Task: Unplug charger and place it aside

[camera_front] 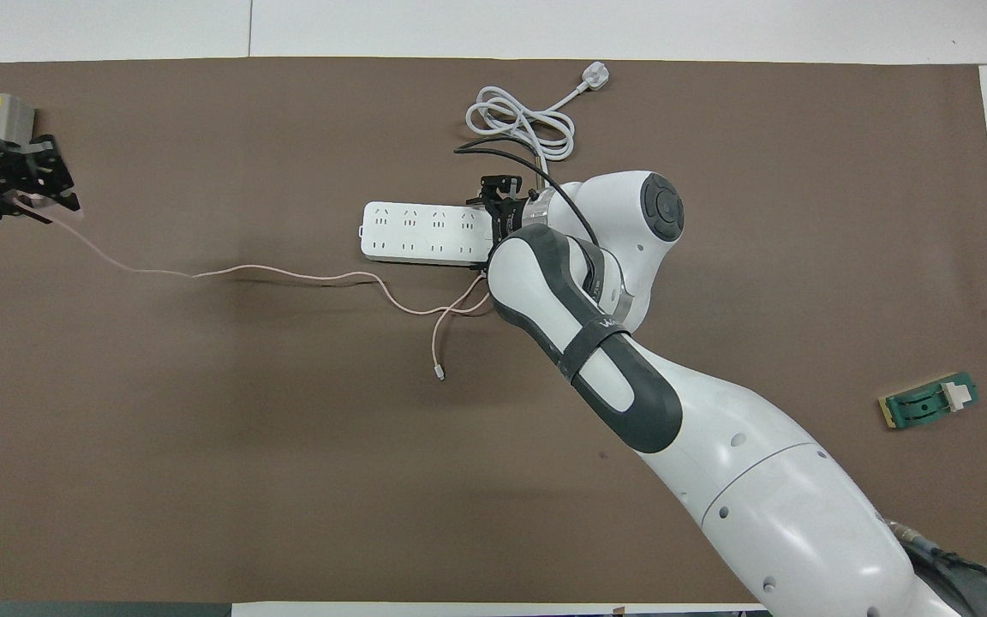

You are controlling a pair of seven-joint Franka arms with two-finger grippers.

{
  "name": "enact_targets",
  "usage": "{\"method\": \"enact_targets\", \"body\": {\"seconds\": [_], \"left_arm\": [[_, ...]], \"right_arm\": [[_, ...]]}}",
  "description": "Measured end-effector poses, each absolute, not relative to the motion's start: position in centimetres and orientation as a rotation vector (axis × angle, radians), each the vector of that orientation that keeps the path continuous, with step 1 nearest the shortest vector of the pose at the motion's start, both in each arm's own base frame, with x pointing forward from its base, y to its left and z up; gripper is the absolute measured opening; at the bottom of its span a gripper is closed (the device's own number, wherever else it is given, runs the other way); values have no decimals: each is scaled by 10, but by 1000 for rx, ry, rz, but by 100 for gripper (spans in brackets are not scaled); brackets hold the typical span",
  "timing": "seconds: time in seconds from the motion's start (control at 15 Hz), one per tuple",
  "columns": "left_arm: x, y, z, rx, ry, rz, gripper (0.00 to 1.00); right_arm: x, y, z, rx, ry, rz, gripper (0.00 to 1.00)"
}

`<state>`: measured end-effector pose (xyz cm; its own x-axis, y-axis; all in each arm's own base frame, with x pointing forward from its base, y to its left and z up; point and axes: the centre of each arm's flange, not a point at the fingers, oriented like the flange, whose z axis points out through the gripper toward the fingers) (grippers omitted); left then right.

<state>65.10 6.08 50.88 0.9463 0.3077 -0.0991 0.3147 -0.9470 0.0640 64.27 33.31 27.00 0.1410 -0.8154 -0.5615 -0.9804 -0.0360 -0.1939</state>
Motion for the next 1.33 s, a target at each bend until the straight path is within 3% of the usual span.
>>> {"method": "enact_targets", "body": {"seconds": [0.2, 0.47, 0.93, 1.07, 1.33], "left_arm": [[623, 136, 496, 2917, 305, -164, 31], [597, 128, 466, 2890, 106, -200, 31], [573, 97, 402, 2817, -23, -218, 31], [561, 90, 378, 2787, 3, -224, 31], [538, 90, 344, 2748, -44, -229, 31]], "right_arm": [[649, 325, 306, -1892, 1675, 346, 100], [662, 268, 379, -1878, 1653, 312, 100], [606, 159, 467, -1910, 1684, 327, 100], [595, 127, 483, -2097, 1647, 255, 100], [571, 120, 504, -2511, 1359, 127, 100]]}}
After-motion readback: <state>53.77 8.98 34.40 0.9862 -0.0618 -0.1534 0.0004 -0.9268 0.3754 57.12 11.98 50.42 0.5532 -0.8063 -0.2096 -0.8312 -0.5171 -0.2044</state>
